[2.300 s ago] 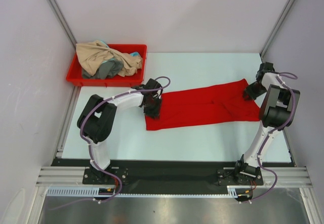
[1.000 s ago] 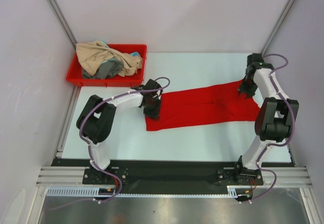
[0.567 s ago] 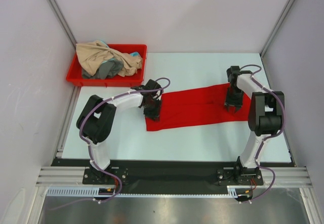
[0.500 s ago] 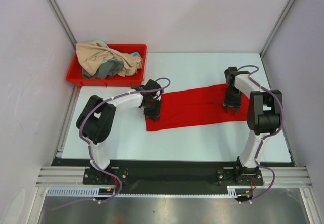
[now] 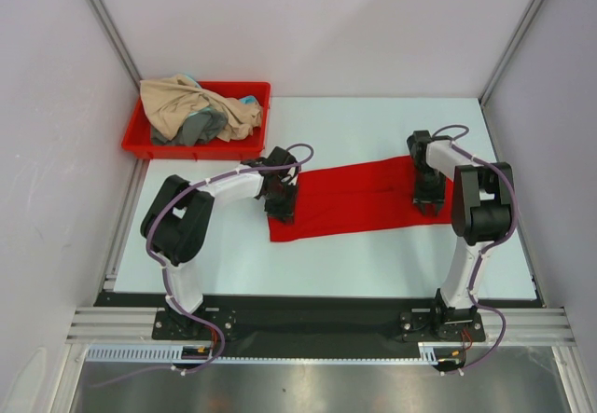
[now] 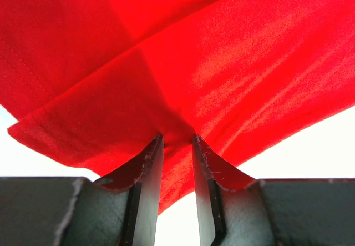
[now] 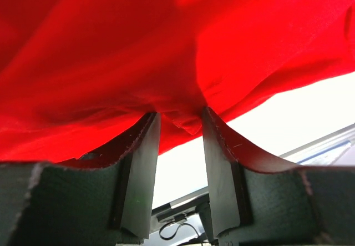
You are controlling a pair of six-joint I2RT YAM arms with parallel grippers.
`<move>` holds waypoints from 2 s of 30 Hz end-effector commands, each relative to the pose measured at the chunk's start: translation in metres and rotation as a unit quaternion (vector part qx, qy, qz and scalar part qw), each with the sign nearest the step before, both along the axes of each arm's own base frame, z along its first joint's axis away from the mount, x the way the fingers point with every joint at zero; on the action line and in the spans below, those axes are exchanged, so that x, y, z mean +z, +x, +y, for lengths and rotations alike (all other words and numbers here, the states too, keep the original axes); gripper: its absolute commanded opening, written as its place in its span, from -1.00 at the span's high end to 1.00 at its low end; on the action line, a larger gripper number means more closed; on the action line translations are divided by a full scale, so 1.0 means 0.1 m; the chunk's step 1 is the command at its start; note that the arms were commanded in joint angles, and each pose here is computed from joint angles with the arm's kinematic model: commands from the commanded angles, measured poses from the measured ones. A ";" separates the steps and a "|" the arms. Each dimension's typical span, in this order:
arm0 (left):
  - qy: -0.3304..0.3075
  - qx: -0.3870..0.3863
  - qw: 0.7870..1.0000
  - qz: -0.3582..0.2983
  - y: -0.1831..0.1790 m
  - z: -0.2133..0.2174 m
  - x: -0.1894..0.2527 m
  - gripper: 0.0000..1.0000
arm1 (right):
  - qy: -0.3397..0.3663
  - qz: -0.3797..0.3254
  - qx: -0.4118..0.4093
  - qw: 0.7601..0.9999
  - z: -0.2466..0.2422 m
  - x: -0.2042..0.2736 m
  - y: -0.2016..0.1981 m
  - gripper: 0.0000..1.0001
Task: Fold and stack the t-shirts
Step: Fold the tshirt
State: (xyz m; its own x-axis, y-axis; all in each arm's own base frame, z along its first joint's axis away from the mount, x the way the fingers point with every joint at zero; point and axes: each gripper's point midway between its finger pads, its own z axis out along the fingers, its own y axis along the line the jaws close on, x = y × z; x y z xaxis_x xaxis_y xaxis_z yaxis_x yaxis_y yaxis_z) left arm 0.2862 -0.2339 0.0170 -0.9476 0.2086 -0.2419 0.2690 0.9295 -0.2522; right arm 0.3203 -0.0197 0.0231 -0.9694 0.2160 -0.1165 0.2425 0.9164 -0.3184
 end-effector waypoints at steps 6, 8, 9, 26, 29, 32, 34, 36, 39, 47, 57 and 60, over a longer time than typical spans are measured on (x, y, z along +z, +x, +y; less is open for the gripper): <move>-0.004 -0.015 1.000 0.018 -0.11 -0.02 -0.01 0.33 | -0.042 -0.007 0.004 0.999 -0.15 0.13 -0.01 0.26; -0.003 -0.015 1.000 0.020 -0.13 0.00 -0.02 0.34 | -0.044 -0.013 0.003 0.999 -0.15 0.17 -0.02 0.38; -0.003 -0.015 1.000 0.019 -0.13 0.00 -0.02 0.33 | -0.044 -0.016 0.003 0.999 -0.14 0.19 -0.02 0.48; -0.005 -0.017 1.000 0.022 -0.18 0.01 -0.05 0.34 | -0.021 -0.008 0.003 1.000 -0.01 0.18 -0.18 0.96; 0.000 -0.017 1.000 0.022 -0.19 0.04 -0.04 0.34 | -0.009 -0.002 -0.003 1.000 0.03 0.12 -0.19 0.85; 0.000 -0.015 1.000 0.018 -0.19 0.05 -0.02 0.33 | -0.001 -0.008 -0.009 1.000 0.06 0.18 -0.20 0.72; 0.003 -0.015 1.000 0.015 -0.19 0.06 0.00 0.33 | 0.004 -0.015 -0.019 1.000 0.04 0.26 -0.20 0.56; 0.004 -0.014 1.000 0.005 -0.16 0.08 0.09 0.32 | 0.013 -0.042 -0.040 0.998 0.01 0.40 -0.16 0.29; 0.008 -0.015 1.000 -0.015 -0.11 0.10 0.28 0.28 | 0.056 -0.083 -0.092 0.991 -0.04 0.55 -0.10 0.13; 0.002 -0.014 0.997 -0.081 0.06 0.12 0.79 0.14 | 0.202 -0.222 -0.371 0.879 -0.58 0.52 -0.25 -0.47; 0.001 -0.016 0.996 -0.084 -0.02 0.20 0.80 0.13 | 0.228 -0.312 -0.434 0.814 -0.82 0.19 -0.18 -0.59; -0.001 -0.009 0.996 -0.086 -0.01 0.25 0.82 0.13 | 0.220 -0.315 -0.437 0.813 -0.90 0.06 -0.22 -0.61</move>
